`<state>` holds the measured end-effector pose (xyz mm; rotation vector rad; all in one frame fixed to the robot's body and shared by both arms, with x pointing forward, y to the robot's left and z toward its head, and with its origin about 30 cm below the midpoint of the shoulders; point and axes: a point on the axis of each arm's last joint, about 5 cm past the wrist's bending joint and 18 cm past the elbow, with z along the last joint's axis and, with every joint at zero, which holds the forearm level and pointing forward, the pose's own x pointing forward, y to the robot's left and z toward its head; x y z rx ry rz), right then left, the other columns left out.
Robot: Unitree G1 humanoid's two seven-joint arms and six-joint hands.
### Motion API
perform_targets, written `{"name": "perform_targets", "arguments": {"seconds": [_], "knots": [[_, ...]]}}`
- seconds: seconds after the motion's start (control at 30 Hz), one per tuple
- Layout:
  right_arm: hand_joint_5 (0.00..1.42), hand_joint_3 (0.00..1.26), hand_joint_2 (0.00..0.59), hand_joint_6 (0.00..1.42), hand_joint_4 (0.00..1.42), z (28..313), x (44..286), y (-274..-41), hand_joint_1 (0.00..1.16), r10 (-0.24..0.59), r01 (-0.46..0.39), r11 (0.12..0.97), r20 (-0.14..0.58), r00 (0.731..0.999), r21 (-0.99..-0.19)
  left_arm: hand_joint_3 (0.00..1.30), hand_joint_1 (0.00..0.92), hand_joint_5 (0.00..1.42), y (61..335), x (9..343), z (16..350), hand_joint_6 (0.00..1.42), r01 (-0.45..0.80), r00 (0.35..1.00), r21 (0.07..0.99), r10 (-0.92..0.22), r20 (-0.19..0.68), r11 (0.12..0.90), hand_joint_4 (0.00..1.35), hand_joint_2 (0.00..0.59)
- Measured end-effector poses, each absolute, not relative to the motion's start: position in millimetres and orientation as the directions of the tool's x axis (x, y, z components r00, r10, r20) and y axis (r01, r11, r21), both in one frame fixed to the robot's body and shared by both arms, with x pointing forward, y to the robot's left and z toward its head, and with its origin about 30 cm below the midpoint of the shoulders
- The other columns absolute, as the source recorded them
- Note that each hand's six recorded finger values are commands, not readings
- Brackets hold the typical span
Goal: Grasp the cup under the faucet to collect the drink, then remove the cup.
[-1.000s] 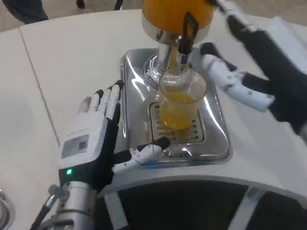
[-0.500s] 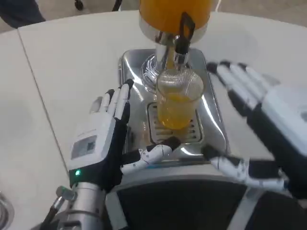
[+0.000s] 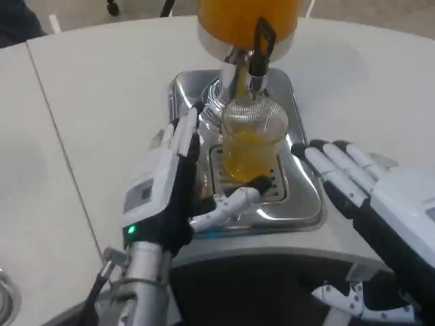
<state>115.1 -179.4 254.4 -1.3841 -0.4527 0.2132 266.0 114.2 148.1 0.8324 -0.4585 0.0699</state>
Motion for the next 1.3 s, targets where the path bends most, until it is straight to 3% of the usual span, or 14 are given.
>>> {"name": "perform_targets", "arguments": {"seconds": [0.2, 0.43, 0.67, 0.9, 1.3], "knots": [[0.0, 0.0, 0.301, 0.08, 0.0, 258.2, 117.0, -182.0, 0.74, 0.412, 0.107, 0.195, 0.181, 0.893, -0.975, 0.0, 0.272, 0.0, 102.8, 277.6, 150.2, 0.0, -0.23, 0.896, 0.676, -0.119, 0.428, 0.7, 0.0, 0.05], [0.0, 0.0, 0.292, 0.08, 0.0, 256.0, 121.2, -189.2, 0.73, 0.386, 0.079, 0.208, 0.156, 0.909, -0.975, 0.0, 0.303, 0.0, 100.2, 283.5, 146.4, 0.0, -0.218, 0.895, 0.665, -0.125, 0.428, 0.715, 0.0, 0.047], [0.0, 0.0, 0.287, 0.09, 0.0, 262.3, 126.2, -185.7, 0.72, 0.405, 0.091, 0.222, 0.176, 0.897, -0.971, 0.0, 0.308, 0.0, 91.3, 293.1, 147.8, 0.02, -0.205, 0.892, 0.661, -0.139, 0.429, 0.722, 0.0, 0.047], [0.0, 0.0, 0.278, 0.11, 0.0, 261.4, 127.5, -184.4, 0.71, 0.395, 0.058, 0.23, 0.148, 0.907, -0.971, 0.0, 0.311, 0.02, 87.1, 301.8, 148.4, 0.04, -0.206, 0.894, 0.649, -0.129, 0.429, 0.732, 0.0, 0.046], [0.0, 0.0, 0.276, 0.12, 0.0, 261.3, 130.1, -180.7, 0.71, 0.386, 0.04, 0.245, 0.135, 0.913, -0.969, 0.0, 0.342, 0.14, 78.8, 306.1, 145.4, 0.17, -0.199, 0.903, 0.646, -0.119, 0.413, 0.737, 0.0, 0.053]]}}
